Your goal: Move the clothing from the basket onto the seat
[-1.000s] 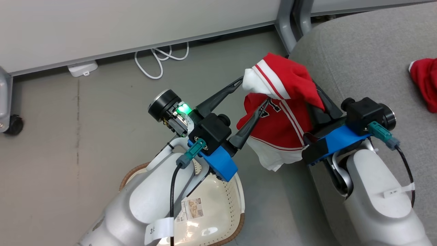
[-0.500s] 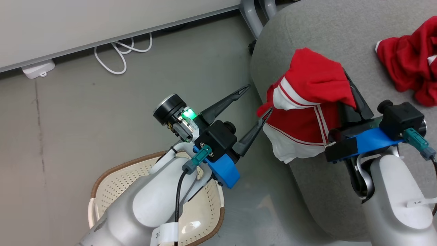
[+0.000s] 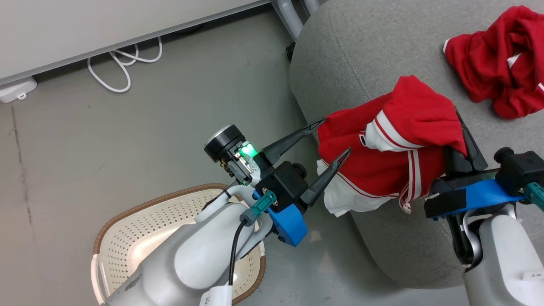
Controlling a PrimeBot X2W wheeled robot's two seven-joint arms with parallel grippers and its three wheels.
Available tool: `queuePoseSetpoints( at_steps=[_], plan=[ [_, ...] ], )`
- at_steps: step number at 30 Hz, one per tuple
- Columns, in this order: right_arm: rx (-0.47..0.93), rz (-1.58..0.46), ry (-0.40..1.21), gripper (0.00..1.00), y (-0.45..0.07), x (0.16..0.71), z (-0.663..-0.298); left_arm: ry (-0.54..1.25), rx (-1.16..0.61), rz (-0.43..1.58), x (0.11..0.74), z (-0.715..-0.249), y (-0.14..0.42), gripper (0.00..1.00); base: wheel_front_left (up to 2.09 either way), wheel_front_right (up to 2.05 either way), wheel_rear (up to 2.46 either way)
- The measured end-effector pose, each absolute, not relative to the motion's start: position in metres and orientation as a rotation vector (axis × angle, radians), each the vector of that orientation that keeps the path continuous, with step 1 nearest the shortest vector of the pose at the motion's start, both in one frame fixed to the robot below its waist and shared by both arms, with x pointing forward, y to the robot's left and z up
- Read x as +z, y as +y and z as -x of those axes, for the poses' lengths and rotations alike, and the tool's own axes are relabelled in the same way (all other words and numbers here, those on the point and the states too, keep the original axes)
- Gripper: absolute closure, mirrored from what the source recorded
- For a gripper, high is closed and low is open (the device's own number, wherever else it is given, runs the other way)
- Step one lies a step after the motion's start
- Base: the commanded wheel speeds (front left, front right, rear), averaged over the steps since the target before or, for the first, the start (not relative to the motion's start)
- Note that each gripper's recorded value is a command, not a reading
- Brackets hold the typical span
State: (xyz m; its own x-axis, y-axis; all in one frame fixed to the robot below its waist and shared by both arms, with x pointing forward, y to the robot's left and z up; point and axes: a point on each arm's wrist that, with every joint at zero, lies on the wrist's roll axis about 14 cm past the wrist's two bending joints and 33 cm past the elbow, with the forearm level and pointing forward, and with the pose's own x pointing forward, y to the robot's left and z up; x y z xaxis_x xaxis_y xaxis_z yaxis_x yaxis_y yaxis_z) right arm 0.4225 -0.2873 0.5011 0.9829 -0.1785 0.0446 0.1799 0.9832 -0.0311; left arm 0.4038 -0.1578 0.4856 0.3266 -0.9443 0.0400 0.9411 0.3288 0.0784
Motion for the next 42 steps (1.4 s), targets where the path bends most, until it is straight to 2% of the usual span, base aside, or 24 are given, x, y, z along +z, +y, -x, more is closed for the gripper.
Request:
queuePoseSetpoints(
  at_steps=[7,16,23,29,36,42],
  plan=[
    [-0.200,0.036,-0.020,1.00,-0.292,0.494,-0.412,-0.082,-1.257,-0.041,0.485,-0.398,-0.163,0.00,0.00,0.00,0.00],
    [-0.182,0.045,-0.038,1.00,-0.287,0.501,-0.416,-0.090,-1.256,-0.038,0.489,-0.398,-0.163,0.00,0.00,0.00,0.00],
    [-0.128,0.134,-0.136,1.00,-0.288,0.540,-0.447,-0.079,-1.243,-0.026,0.483,-0.404,-0.159,0.00,0.00,0.00,0.00],
    [-0.136,0.237,-0.269,1.00,-0.308,0.593,-0.479,-0.071,-1.219,-0.015,0.473,-0.420,-0.153,0.00,0.00,0.00,0.00],
    [-0.201,0.369,-0.402,1.00,-0.344,0.647,-0.511,-0.038,-1.204,-0.015,0.444,-0.444,-0.146,0.00,0.00,0.00,0.00],
    [-0.328,0.469,-0.451,1.00,-0.396,0.673,-0.522,-0.003,-1.199,-0.010,0.413,-0.462,-0.142,0.00,0.00,0.00,0.00]
  ],
)
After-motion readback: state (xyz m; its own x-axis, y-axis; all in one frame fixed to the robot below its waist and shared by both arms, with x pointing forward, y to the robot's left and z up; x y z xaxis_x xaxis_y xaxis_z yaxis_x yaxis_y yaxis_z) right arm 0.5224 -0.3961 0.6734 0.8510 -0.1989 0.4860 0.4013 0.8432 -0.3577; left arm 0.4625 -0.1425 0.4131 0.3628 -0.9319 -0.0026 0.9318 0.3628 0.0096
